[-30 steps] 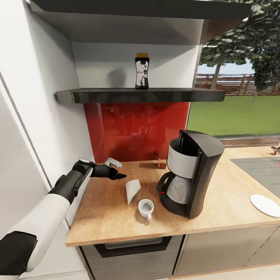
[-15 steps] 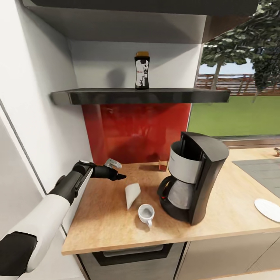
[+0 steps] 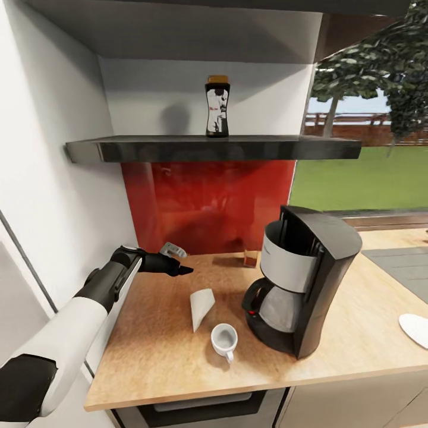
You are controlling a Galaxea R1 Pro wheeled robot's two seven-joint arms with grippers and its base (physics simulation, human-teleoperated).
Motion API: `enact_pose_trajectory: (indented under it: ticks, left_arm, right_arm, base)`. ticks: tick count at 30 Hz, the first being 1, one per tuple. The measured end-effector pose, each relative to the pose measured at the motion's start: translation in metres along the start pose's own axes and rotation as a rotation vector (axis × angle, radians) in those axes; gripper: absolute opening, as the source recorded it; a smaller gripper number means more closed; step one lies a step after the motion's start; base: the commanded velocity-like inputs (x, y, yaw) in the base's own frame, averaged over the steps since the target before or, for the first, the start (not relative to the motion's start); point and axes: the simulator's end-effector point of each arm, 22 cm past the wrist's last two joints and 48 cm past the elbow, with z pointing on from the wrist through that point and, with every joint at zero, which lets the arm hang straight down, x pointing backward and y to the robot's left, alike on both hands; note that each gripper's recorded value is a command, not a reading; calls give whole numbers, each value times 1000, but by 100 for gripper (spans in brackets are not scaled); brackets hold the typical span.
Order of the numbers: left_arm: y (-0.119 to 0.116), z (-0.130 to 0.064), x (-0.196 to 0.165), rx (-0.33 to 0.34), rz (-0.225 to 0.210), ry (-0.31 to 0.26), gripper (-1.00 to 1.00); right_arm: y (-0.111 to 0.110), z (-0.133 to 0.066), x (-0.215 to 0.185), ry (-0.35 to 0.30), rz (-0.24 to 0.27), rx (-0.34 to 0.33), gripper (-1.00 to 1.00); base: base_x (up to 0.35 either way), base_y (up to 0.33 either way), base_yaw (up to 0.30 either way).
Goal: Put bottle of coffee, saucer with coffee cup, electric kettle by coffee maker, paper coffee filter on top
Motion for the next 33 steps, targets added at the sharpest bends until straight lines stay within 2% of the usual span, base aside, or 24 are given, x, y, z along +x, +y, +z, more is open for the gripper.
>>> enact_pose_trajectory:
  ticks: [6,10,13,20,24,33]
  left_arm:
    - [-4,2,2,10,9,3,100]
    - [-32,11,17,88,70,62,100]
    - [-45,10,23,142,88,82,100]
    - [-48,8,27,170,88,91,100]
    - [-51,3,33,211,90,105,100]
    - [-46,-1,42,208,102,133,100]
  right_arm:
    - [0,0,0,0,0,0,100]
    - [0,0,0,0,0,0,100]
    - [0,0,0,0,0,0,100]
    - [0,0,0,0,0,0,100]
    - [0,0,0,-1,0,0,100]
    - [0,0,0,-1,0,0,100]
  base:
    - [32,0,0]
    - [3,0,0]
    - [0,0,0]
    - [0,0,0]
    - [0,0,0]
    - [56,0,0]
